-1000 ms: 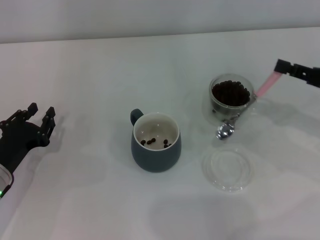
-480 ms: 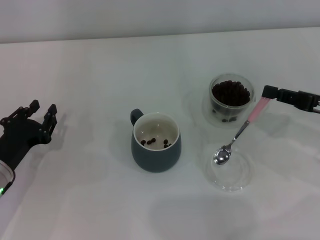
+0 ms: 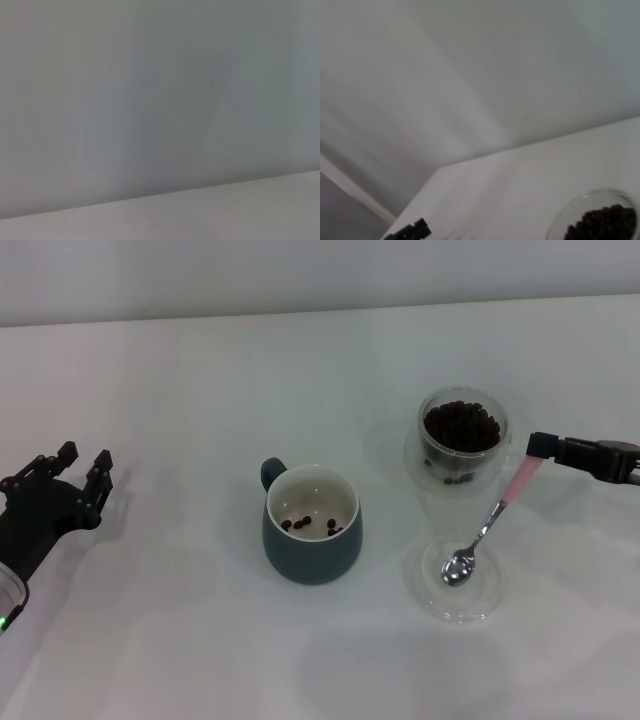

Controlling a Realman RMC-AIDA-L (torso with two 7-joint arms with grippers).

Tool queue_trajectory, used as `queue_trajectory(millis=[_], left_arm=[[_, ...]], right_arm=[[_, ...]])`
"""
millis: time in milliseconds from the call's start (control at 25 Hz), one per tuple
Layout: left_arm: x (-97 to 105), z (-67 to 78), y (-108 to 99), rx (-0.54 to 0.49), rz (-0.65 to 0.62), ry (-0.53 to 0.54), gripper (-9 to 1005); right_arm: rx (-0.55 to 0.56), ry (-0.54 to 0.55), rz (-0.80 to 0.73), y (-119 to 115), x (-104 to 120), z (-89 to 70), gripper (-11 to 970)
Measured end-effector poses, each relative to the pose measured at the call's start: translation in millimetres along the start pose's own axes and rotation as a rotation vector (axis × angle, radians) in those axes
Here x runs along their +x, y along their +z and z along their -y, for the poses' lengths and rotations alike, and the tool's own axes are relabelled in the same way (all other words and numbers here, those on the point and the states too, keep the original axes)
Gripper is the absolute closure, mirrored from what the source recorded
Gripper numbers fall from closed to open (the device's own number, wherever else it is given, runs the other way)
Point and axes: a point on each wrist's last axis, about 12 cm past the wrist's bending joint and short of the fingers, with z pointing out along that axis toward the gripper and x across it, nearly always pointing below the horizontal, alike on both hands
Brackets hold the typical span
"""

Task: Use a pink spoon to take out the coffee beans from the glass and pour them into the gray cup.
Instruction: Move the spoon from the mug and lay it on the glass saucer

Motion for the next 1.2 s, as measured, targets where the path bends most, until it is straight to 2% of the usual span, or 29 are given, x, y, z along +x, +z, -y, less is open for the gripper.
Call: queue_trajectory(millis=[200,720,1200], left_arm=[[0.0,0.0,0.1,0.0,0.0,0.0,584],[-0.4,-0.4,0.5,-0.004,0.001,-0.002,583],[-0.2,-0.6,0.4,-0.004,0.0,-0.001,583]], right_arm=[[0.013,0.005,-0.01,-0.2,1.1,1.6,790],[0.019,0.115,-0.04,4.1,10.2,2.8,787],[0.036,0.137,-0.05,6.8,15.6,5.0,784]])
